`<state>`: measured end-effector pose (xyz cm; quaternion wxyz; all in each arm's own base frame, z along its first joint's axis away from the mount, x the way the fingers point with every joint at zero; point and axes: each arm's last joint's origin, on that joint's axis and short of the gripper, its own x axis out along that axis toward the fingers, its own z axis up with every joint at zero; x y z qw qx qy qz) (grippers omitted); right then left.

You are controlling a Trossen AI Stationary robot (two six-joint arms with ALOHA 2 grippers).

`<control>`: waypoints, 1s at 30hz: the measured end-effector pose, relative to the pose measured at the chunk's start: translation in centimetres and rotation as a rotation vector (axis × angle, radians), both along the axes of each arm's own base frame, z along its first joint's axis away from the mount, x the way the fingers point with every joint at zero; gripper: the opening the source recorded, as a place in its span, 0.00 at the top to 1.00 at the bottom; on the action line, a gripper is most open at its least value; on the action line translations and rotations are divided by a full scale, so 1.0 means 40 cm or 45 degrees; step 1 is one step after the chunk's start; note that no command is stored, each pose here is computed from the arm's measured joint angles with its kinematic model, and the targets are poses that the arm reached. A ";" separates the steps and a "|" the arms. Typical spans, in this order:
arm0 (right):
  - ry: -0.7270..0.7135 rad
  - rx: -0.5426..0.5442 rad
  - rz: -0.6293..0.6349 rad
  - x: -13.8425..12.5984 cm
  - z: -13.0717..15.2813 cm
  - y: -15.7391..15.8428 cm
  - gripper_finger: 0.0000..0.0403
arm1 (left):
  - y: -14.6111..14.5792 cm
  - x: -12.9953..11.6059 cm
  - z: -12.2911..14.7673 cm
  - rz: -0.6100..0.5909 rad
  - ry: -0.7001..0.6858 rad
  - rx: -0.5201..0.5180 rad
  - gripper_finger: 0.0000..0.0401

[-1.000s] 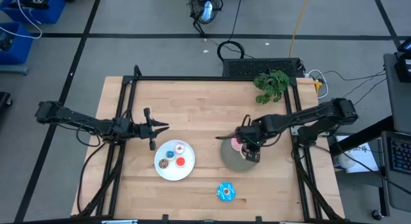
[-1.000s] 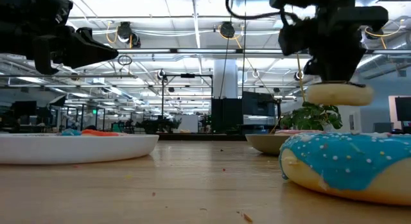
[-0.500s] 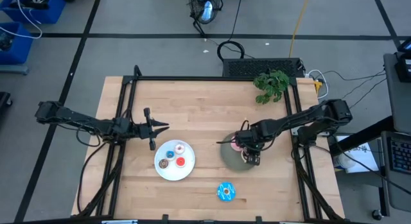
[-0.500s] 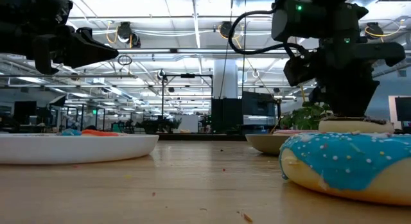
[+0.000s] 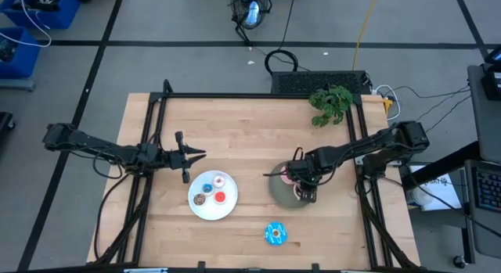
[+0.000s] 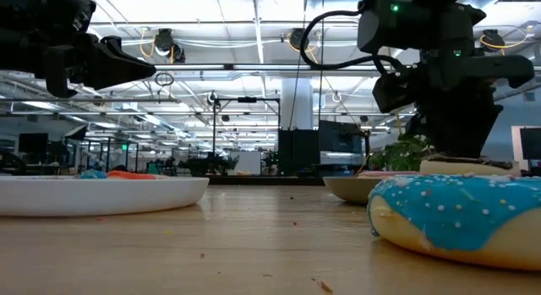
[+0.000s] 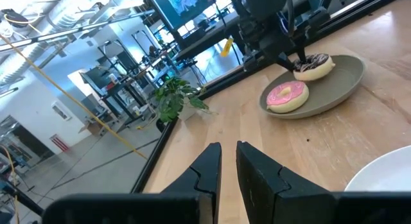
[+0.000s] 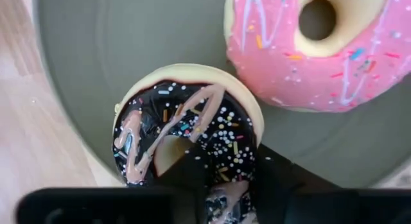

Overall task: Pick & Place donuts
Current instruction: Put the large black donut on the gray plate, then put the large blue donut on the gray plate

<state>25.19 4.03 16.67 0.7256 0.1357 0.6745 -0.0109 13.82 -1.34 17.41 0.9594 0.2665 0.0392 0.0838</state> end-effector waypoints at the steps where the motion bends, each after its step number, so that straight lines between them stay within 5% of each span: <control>1: -0.001 -0.004 0.002 0.000 0.000 0.000 0.76 | 0.000 0.000 0.000 -0.001 0.000 0.000 0.86; 13: -0.010 -0.066 -0.005 0.001 0.000 -0.006 0.53 | 0.000 0.000 0.000 0.000 -0.001 0.001 0.86; 30: 0.012 -0.137 0.001 0.019 0.070 -0.003 0.45 | 0.000 0.000 0.001 0.000 -0.006 -0.006 0.86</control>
